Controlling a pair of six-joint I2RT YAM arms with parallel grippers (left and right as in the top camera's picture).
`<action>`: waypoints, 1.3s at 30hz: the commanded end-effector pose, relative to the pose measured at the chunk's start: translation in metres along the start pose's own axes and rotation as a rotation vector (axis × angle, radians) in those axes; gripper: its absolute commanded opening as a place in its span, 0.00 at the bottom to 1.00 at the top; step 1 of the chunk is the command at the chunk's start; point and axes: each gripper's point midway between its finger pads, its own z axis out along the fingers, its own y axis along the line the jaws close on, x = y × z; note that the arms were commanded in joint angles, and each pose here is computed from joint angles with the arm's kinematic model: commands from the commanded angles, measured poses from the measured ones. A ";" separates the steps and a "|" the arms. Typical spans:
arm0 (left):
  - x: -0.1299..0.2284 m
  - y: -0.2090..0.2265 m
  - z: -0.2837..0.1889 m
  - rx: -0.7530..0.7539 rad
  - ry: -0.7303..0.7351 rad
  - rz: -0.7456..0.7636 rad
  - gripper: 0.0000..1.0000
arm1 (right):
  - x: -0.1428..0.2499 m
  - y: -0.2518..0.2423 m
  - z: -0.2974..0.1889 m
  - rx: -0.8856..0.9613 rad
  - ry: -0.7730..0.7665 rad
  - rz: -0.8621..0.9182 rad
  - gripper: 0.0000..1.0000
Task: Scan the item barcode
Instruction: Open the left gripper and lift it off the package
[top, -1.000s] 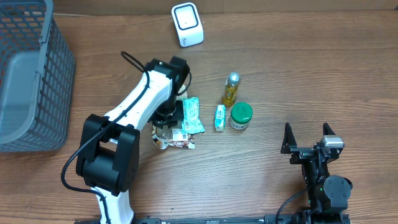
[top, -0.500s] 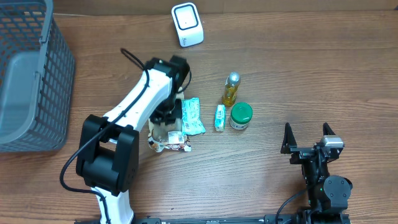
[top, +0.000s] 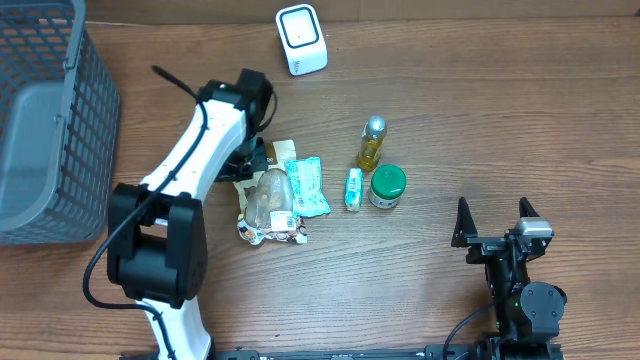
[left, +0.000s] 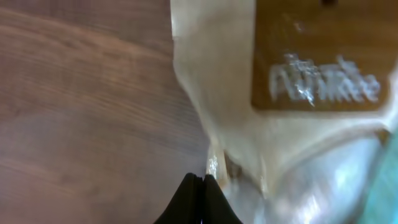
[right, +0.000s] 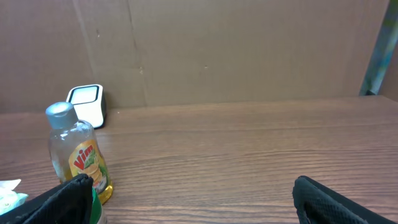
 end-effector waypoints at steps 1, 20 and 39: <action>0.000 0.001 0.016 0.000 -0.030 0.064 0.04 | 0.002 -0.003 0.000 0.013 -0.004 0.004 1.00; -0.009 -0.065 0.001 0.280 -0.087 0.166 0.04 | 0.002 -0.003 0.000 0.013 -0.004 0.004 1.00; -0.035 -0.064 -0.111 0.420 -0.136 0.150 0.07 | 0.002 -0.003 0.000 0.013 -0.004 0.004 1.00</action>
